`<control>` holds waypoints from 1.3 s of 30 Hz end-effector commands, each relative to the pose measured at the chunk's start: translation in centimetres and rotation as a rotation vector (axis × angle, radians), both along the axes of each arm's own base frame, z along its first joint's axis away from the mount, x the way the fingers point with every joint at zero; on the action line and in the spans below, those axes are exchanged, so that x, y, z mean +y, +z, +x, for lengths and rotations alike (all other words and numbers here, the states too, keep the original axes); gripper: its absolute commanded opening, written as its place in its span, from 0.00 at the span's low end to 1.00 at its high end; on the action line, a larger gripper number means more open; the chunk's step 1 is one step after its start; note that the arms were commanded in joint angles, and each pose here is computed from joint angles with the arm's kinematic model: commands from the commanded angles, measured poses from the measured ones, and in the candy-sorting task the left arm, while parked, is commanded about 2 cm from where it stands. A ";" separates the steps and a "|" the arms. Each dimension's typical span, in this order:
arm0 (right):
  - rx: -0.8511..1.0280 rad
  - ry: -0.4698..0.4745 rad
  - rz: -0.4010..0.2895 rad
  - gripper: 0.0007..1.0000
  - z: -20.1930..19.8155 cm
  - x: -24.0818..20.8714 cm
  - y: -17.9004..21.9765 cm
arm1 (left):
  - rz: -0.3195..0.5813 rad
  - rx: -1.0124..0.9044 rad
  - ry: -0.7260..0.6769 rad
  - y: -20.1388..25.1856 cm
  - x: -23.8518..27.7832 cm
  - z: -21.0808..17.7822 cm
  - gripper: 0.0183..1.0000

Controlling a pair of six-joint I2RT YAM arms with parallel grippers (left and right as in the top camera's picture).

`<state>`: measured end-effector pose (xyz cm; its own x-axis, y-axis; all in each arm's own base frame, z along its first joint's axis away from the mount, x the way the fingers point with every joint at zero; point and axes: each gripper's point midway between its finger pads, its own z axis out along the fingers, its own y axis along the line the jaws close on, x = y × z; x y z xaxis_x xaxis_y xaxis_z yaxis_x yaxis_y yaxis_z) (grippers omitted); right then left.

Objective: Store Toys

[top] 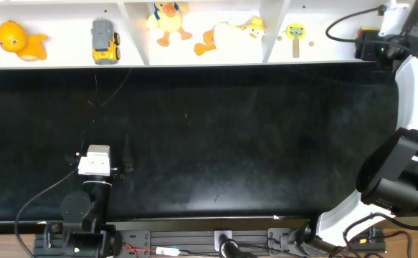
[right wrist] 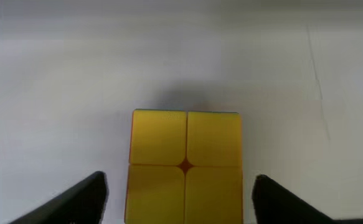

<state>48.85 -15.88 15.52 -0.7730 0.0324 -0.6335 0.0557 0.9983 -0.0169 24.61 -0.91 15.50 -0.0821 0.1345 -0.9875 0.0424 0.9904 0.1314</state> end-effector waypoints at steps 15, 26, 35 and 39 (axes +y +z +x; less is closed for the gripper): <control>-0.056 0.008 -0.032 1.00 -5.3 2.5 3.9 | -0.009 -0.007 -0.004 0.1 0.0 0.0 1.00; -0.380 -0.114 -0.038 1.00 -13.9 6.7 2.2 | -0.009 -0.007 -0.004 0.1 0.0 0.0 1.00; -0.693 0.118 -0.004 1.00 -19.6 16.4 3.8 | -0.009 -0.007 -0.004 0.1 0.0 0.0 1.00; -0.781 0.120 0.058 0.99 -21.4 17.2 3.3 | -0.009 -0.007 -0.004 0.1 0.0 0.0 1.00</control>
<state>28.15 1.23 19.20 -0.1394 -0.0321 -0.9897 -0.0848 0.9962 -0.0203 24.61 -0.91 15.49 -0.0821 0.1345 -0.9875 0.0424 0.9904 0.1314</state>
